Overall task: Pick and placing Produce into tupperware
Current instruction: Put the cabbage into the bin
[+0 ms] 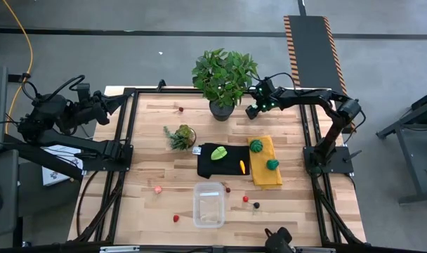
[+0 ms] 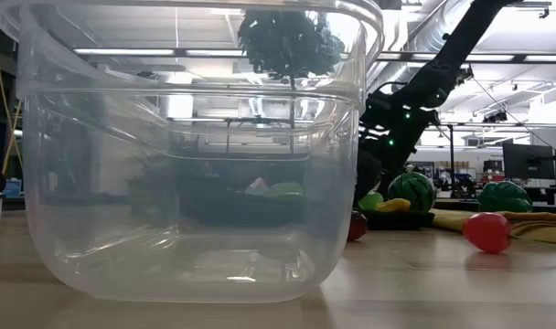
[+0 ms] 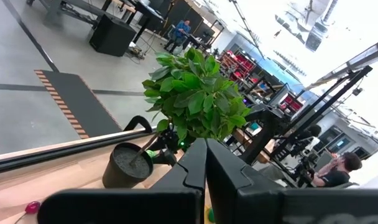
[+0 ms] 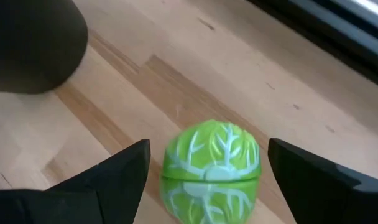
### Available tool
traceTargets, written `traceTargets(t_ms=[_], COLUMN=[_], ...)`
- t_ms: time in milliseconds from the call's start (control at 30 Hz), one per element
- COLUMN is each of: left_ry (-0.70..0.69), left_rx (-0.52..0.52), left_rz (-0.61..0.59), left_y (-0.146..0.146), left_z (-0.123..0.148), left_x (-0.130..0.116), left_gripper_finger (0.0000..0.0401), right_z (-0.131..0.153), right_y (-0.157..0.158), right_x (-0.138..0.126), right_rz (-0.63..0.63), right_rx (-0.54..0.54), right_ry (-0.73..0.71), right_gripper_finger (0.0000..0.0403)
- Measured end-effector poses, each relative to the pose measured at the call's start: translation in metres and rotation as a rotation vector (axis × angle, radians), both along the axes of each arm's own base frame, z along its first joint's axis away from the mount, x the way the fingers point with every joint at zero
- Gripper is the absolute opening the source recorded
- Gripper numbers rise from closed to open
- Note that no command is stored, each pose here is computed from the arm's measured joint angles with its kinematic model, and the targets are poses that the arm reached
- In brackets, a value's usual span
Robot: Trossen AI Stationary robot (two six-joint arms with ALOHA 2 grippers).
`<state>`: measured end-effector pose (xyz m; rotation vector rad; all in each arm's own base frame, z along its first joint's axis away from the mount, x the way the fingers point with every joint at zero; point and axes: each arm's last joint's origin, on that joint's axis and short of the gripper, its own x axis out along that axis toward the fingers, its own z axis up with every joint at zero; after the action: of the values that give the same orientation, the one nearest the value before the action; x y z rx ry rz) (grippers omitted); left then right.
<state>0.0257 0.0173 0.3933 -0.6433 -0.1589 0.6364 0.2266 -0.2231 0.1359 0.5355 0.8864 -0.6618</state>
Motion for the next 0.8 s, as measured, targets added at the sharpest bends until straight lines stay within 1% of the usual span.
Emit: traceTargets(t_ms=[200,600,800], left_ry=[0.0,0.001,0.001], left_rx=[0.001,0.001,0.002], left_rz=[0.0,0.0,0.0], left_y=[0.0,0.0,0.0], left_z=[0.0,0.0,0.0], left_x=[-0.0001,-0.0001,0.0], left_gripper_finger=[0.0001,0.0001,0.0001], right_z=[-0.0076,-0.0084,-0.0086], right_y=[0.0005,0.0011,0.0009], right_x=[0.0001,0.0012,0.0011], right_rz=[0.006,0.003,-0.002], right_rx=[0.023,0.022,0.021], right_ry=[0.026,0.027,0.03], right_gripper_finger=[0.0314,0.0313,0.0289])
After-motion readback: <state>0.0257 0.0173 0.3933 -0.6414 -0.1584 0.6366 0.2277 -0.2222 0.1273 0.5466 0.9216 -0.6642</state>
